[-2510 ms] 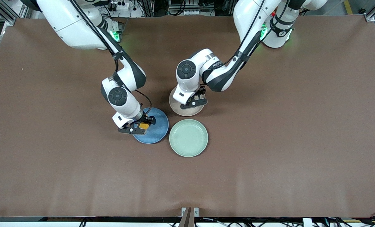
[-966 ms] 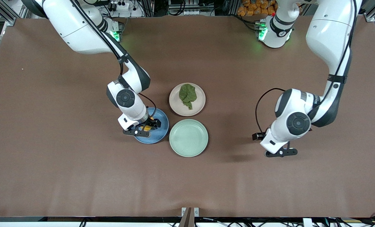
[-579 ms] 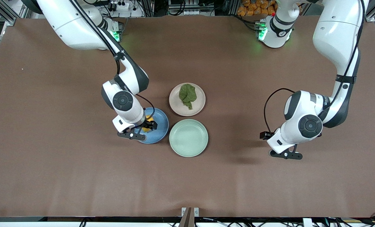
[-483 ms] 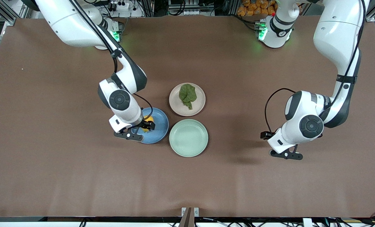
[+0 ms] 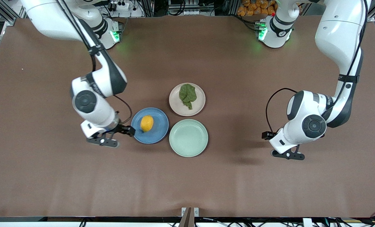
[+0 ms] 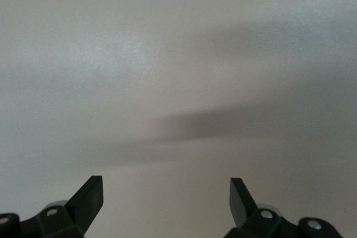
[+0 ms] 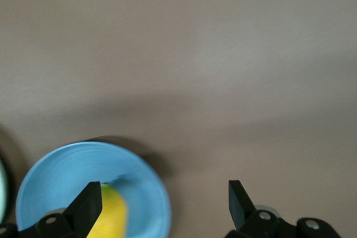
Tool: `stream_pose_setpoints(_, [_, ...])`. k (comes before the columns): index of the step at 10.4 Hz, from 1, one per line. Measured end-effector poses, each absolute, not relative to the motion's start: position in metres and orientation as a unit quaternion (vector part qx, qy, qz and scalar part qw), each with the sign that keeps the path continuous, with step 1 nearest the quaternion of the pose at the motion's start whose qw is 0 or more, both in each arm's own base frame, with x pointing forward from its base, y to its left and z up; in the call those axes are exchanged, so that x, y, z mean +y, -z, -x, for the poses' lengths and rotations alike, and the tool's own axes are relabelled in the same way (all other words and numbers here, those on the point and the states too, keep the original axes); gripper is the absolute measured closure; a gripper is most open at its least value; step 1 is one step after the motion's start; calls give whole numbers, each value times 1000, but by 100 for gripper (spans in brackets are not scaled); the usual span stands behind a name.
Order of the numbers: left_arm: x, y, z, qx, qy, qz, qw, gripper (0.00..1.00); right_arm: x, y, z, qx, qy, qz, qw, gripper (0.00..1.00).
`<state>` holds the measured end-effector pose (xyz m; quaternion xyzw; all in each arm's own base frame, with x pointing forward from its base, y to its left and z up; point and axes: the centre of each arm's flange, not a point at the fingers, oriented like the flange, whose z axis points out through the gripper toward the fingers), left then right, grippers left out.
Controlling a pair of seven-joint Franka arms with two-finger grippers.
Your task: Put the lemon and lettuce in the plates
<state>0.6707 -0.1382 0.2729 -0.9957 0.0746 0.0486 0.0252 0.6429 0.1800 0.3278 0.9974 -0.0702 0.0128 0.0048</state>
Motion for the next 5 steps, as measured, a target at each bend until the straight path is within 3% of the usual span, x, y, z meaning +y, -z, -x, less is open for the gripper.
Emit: stream_pose_setpoints(5, [-99, -269, -627, 55, -65, 996, 32, 0, 86, -403, -654, -46, -2, -999, 27, 0])
